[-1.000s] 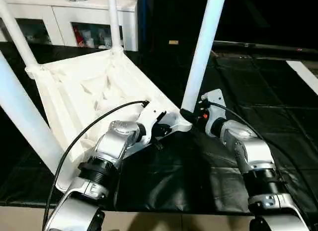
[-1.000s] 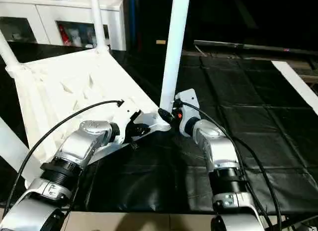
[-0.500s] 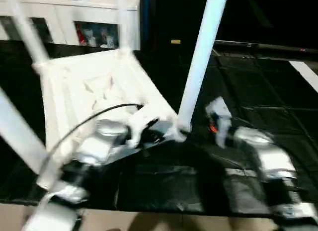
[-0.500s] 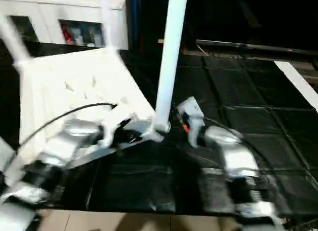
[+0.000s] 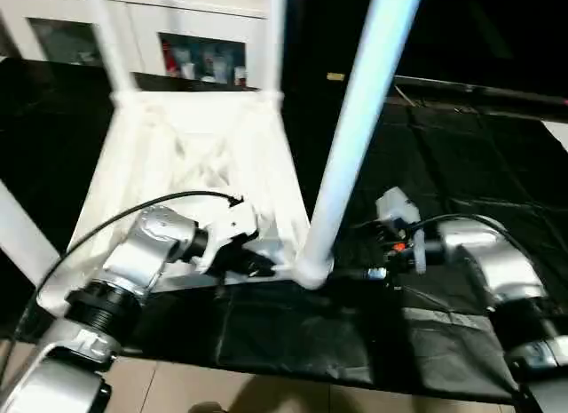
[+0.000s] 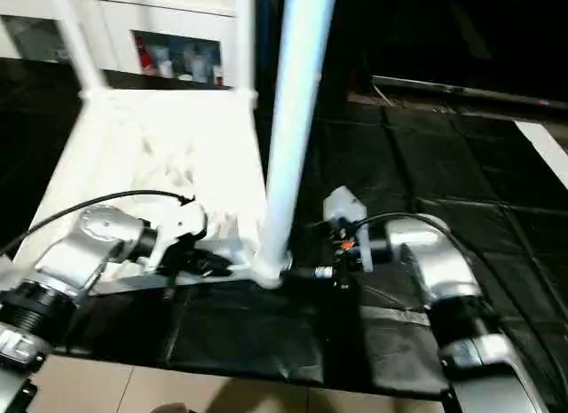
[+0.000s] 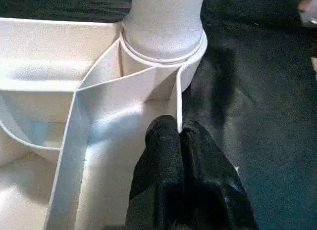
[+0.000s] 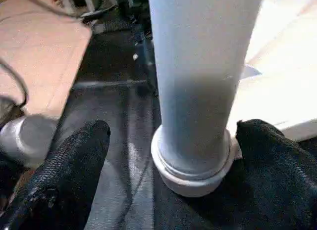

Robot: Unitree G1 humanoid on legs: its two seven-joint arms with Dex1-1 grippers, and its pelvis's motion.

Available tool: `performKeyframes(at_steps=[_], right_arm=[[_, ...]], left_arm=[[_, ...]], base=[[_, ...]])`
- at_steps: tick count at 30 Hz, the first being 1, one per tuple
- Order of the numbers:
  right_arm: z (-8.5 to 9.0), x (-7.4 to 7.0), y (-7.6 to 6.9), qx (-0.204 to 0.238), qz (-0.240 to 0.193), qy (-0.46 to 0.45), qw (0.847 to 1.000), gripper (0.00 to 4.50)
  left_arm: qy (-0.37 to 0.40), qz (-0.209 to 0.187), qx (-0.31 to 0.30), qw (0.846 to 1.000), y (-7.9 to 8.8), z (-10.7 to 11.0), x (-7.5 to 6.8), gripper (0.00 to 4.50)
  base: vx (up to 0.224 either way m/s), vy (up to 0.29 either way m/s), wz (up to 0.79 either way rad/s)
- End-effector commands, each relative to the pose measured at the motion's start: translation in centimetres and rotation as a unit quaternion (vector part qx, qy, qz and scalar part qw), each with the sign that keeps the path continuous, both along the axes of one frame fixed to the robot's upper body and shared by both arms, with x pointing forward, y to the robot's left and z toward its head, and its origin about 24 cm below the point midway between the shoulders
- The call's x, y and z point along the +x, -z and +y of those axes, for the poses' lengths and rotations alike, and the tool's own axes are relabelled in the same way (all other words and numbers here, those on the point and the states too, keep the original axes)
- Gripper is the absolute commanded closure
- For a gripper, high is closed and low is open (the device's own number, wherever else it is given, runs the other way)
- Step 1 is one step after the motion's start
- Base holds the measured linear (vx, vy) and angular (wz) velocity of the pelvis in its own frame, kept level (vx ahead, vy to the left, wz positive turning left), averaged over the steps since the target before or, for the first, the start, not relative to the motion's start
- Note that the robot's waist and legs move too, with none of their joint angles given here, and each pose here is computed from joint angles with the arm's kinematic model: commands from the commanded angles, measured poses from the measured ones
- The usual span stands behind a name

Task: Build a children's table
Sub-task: Rotate leg to tighten

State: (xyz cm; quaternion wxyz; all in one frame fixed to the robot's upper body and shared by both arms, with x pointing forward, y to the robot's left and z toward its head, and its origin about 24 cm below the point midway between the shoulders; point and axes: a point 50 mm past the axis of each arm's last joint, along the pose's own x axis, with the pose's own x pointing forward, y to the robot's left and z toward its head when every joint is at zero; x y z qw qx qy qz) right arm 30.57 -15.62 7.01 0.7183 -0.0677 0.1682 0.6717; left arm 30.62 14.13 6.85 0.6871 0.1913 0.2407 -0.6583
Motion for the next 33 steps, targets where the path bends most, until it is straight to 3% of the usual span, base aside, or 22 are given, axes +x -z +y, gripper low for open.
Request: performKeyframes(at_steps=[1,10,22,25,28,33], right_arm=[[0.1,0.3,0.1,-0.014,-0.004,-0.015,1.000,0.32],[0.9,0.7,0.1,0.002,0.020,-0.045,0.999,0.96],[1.1,0.7,0.4,0.020,0.036,-0.059,0.997,2.06],[1.5,0.5,0.5,0.048,0.044,-0.033,0.997,2.23],[1.7,0.4,0.8,0.047,0.045,-0.013,0.998,2.35],[3.9,0.1,2.3,0.048,0.041,0.137,0.989,2.47]], left_arm=[[0.065,-0.002,-0.008,0.998,-0.6,-1.4,-0.3,4.50],[0.081,-0.006,0.001,0.997,-0.5,-1.6,-0.3,4.50],[0.048,-0.016,0.000,0.999,-0.5,-1.2,0.5,4.50],[-0.001,-0.020,-0.013,1.000,-0.3,-1.4,1.0,4.50],[-0.030,-0.028,-0.023,0.999,-0.4,-1.7,1.3,4.50],[-0.146,-0.024,-0.094,0.985,-0.9,-4.1,1.7,4.50]], base=[[0.000,0.000,0.00],[0.000,0.000,0.00],[0.000,0.000,0.00],[0.000,0.000,0.00],[0.000,0.000,0.00],[0.000,0.000,0.00]])
